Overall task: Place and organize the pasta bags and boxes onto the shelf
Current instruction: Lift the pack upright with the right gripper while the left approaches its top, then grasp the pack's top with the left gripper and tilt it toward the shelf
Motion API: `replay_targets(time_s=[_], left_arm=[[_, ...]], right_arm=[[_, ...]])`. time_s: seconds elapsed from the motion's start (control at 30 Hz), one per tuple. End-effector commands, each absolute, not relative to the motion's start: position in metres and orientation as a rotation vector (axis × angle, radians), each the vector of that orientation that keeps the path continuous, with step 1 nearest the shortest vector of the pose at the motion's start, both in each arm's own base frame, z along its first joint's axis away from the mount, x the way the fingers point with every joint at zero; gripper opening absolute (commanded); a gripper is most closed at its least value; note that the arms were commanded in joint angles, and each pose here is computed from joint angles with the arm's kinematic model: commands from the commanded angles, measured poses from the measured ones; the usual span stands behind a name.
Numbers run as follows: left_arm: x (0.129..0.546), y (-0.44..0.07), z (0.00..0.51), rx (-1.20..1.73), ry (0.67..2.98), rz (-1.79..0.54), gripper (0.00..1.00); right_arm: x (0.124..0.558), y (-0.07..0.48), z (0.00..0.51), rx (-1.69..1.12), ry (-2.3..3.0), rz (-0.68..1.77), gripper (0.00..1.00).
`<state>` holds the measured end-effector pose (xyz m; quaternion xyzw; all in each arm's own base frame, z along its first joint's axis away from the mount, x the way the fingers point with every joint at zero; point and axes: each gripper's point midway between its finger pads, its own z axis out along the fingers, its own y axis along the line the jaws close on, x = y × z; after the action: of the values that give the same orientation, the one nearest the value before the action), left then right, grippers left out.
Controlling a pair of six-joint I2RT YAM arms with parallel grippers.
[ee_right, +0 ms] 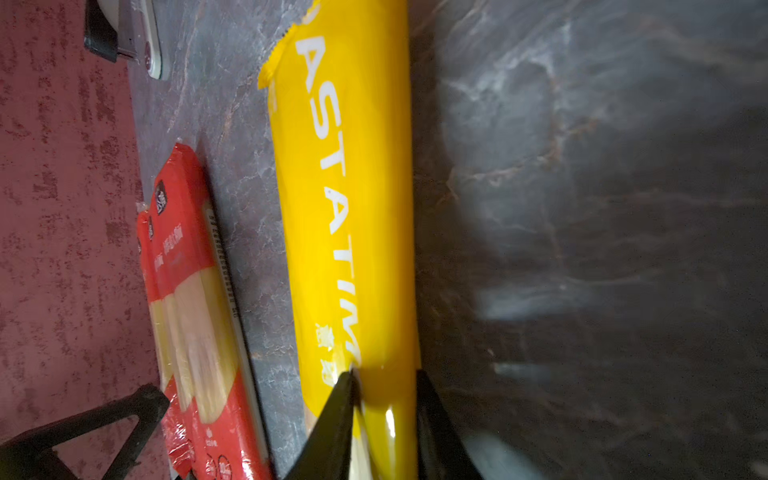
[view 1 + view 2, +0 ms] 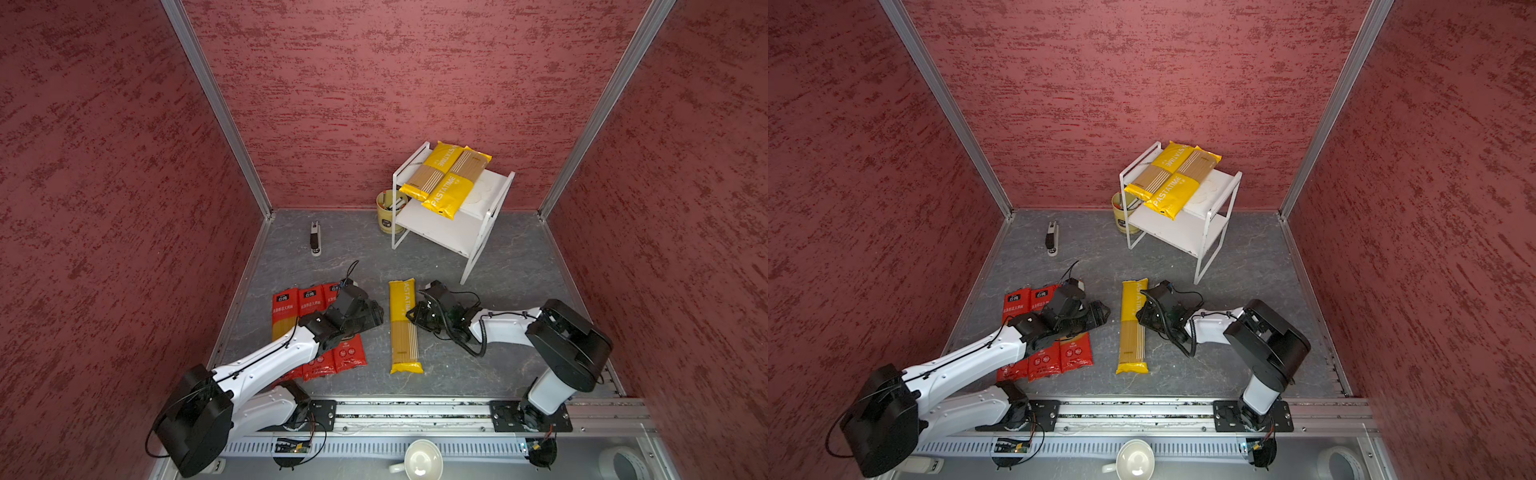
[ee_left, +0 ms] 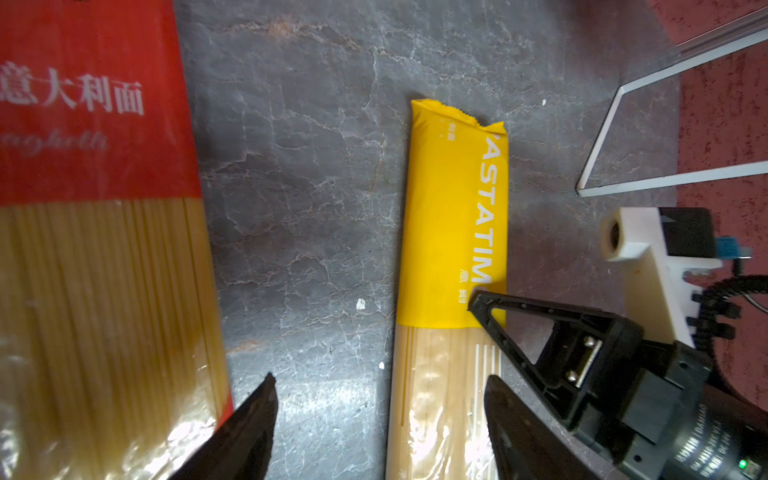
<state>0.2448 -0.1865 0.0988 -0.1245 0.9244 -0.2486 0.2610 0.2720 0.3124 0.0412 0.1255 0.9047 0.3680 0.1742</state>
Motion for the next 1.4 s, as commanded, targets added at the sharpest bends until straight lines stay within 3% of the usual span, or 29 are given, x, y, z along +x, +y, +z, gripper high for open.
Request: replay_targets(time_s=[0.0, 0.37, 0.6, 0.8, 1.1, 1.37], left_arm=[[0.252, -0.18, 0.123, -0.32, 2.436, -0.695, 0.78], [0.267, -0.129, 0.224, -0.372, 2.201, -0.824, 0.78], [0.266, -0.119, 0.301, -0.294, 1.99, -0.966, 0.8], [0.262, -0.124, 0.329, -0.25, 1.864, -1.101, 0.86], [0.256, -0.16, 0.342, -0.219, 1.715, -1.266, 0.96], [0.262, -0.227, 0.358, -0.168, 1.621, -1.427, 0.96]], right_arm=[[0.282, 0.342, 0.098, 0.295, 2.39, 1.258, 0.17], [0.282, 0.359, 0.292, -0.023, 1.807, 1.454, 0.05], [0.277, 0.333, 0.396, -0.132, 1.429, 1.353, 0.0], [0.288, 0.319, 0.466, -0.132, 1.232, 1.233, 0.0], [0.312, 0.268, 0.532, 0.132, 1.016, 1.209, 0.0], [0.314, 0.26, 0.545, 0.224, 0.942, 1.325, 0.0]])
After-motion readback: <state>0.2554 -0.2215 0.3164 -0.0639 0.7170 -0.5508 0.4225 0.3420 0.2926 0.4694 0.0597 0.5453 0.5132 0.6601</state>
